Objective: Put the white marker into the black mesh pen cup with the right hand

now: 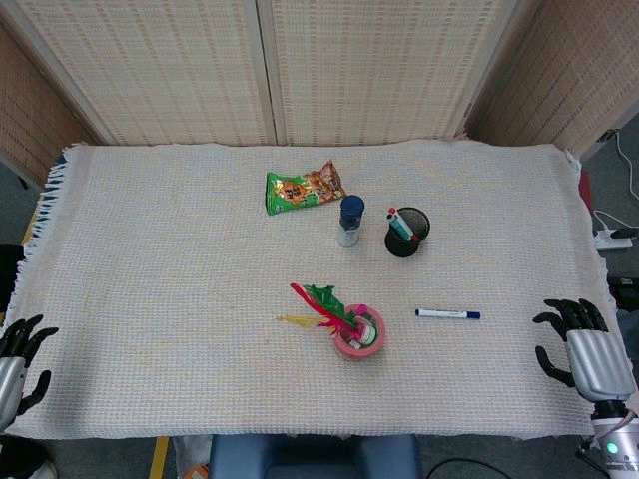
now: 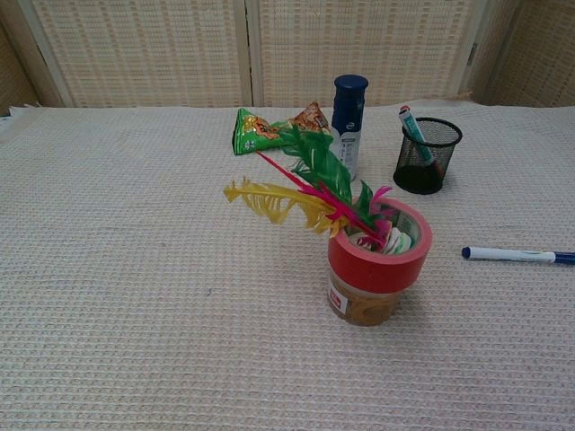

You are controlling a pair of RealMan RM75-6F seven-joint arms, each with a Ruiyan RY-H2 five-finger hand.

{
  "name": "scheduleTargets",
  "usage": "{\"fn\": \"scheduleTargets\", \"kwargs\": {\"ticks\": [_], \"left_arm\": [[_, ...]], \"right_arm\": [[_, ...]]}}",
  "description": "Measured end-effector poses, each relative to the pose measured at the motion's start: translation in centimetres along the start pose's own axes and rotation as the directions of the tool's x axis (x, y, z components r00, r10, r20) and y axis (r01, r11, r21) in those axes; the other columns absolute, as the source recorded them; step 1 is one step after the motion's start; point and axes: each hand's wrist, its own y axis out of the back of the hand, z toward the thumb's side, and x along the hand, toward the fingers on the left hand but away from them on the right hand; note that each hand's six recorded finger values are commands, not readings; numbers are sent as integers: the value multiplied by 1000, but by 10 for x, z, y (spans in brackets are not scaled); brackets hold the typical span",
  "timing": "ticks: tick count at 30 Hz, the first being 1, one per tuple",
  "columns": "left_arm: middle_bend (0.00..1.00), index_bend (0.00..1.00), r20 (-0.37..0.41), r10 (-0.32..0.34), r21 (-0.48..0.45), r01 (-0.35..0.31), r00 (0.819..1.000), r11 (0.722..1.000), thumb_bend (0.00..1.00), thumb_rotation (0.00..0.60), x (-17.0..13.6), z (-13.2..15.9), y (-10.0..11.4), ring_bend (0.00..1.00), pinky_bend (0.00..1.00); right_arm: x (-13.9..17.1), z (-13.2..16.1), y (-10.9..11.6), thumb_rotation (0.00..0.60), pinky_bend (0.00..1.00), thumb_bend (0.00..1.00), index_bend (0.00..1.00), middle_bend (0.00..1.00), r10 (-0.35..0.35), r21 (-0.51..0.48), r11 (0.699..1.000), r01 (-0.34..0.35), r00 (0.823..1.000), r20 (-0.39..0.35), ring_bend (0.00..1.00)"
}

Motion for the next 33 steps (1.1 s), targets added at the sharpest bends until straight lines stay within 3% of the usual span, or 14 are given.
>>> {"fn": "scheduleTargets", "kwargs": {"ticks": [26, 30, 33], "left_arm": [[55, 212, 3, 29, -14, -29, 1000, 999, 417, 600, -4, 0, 9, 0, 188], [56, 213, 11, 23, -21, -23, 1000, 1000, 417, 600, -5, 3, 8, 0, 188], [56, 213, 14, 19, -24, -19, 1000, 1000, 416, 600, -5, 3, 8, 0, 188]], "right_arm": [[-9, 4, -5, 600, 116, 327, 399, 171, -26, 16, 1000, 26, 999, -27, 163], [-25, 13, -13, 600, 123, 327, 412, 179, -16, 42, 999, 20, 997, -76, 172], [-46, 26, -27, 600, 123, 327, 379, 180, 29, 86, 996, -17, 991, -134, 173]]}}
